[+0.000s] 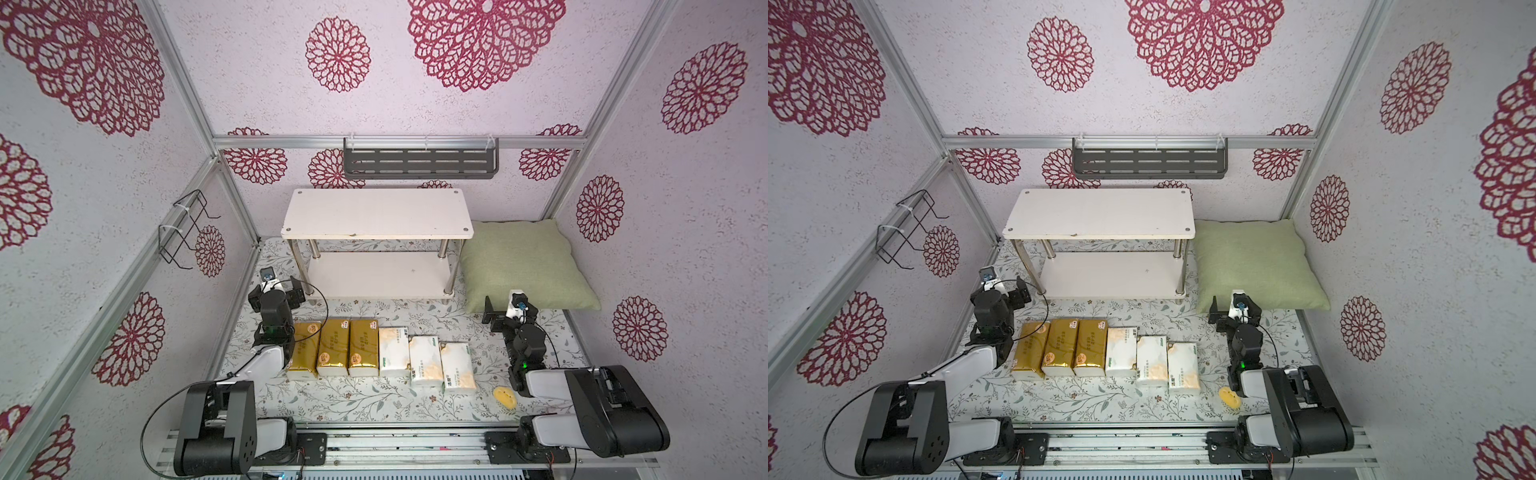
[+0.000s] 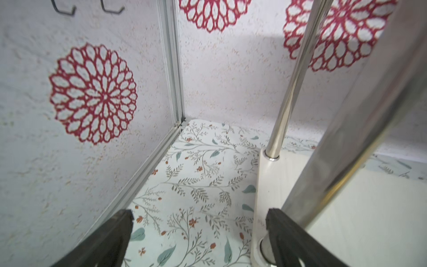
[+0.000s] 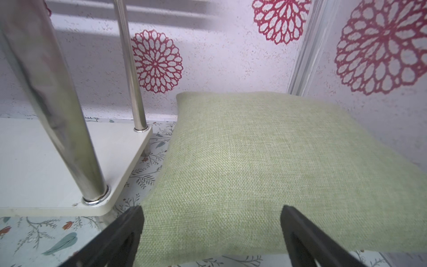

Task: Place the tissue boxes on the shelf by color
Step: Pick up the box of tissues from the center of the board.

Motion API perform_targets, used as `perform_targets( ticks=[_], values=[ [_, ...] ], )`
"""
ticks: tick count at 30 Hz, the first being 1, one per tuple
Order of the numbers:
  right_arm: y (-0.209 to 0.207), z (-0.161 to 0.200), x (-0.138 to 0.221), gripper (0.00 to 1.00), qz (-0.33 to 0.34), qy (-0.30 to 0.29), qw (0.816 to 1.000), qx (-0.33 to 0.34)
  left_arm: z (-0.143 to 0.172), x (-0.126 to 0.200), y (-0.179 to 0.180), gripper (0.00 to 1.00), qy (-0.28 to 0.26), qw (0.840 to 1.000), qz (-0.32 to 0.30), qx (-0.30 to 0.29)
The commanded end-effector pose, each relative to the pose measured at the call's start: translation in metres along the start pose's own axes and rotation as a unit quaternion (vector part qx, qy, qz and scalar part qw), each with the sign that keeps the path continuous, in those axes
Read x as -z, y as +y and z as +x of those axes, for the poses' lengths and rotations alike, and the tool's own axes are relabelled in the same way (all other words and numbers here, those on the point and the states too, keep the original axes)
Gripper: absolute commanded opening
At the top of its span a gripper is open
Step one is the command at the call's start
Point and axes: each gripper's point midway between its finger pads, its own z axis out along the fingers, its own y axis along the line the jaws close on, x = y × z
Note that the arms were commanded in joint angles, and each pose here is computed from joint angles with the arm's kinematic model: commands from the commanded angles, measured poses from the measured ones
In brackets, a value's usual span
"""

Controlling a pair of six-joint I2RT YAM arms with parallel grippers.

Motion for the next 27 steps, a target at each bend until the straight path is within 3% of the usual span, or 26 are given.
perform_targets(
  ticks=[1, 5, 14, 17, 21, 27],
  values=[
    [-0.004, -0.012, 0.005, 0.99, 0.016, -0.010, 1.000, 0.008, -0.005, 0.013, 0.005, 0.97, 0.024, 1.000, -0.011, -0.002],
    [0.002, -0.027, 0.006, 0.99, 0.005, -0.005, 1.000, -0.001, -0.028, 0.033, 0.001, 0.97, 0.055, 0.998, -0.007, -0.001],
    [0.042, -0.043, 0.009, 0.99, -0.053, 0.100, 0.992, -0.052, -0.057, 0.082, -0.003, 0.97, 0.076, 0.996, -0.023, 0.043],
    [0.054, -0.038, 0.018, 0.99, -0.069, 0.140, 0.985, -0.075, -0.054, 0.097, -0.005, 0.97, 0.082, 0.995, -0.030, 0.042],
    [0.071, -0.035, 0.032, 0.99, -0.084, 0.190, 0.974, -0.089, -0.048, 0.109, -0.006, 0.97, 0.107, 0.993, -0.058, -0.004],
    [0.093, -0.018, 0.059, 0.99, -0.099, 0.276, 0.952, -0.091, -0.042, 0.117, -0.021, 0.97, 0.141, 0.990, -0.022, -0.006]
  ],
)
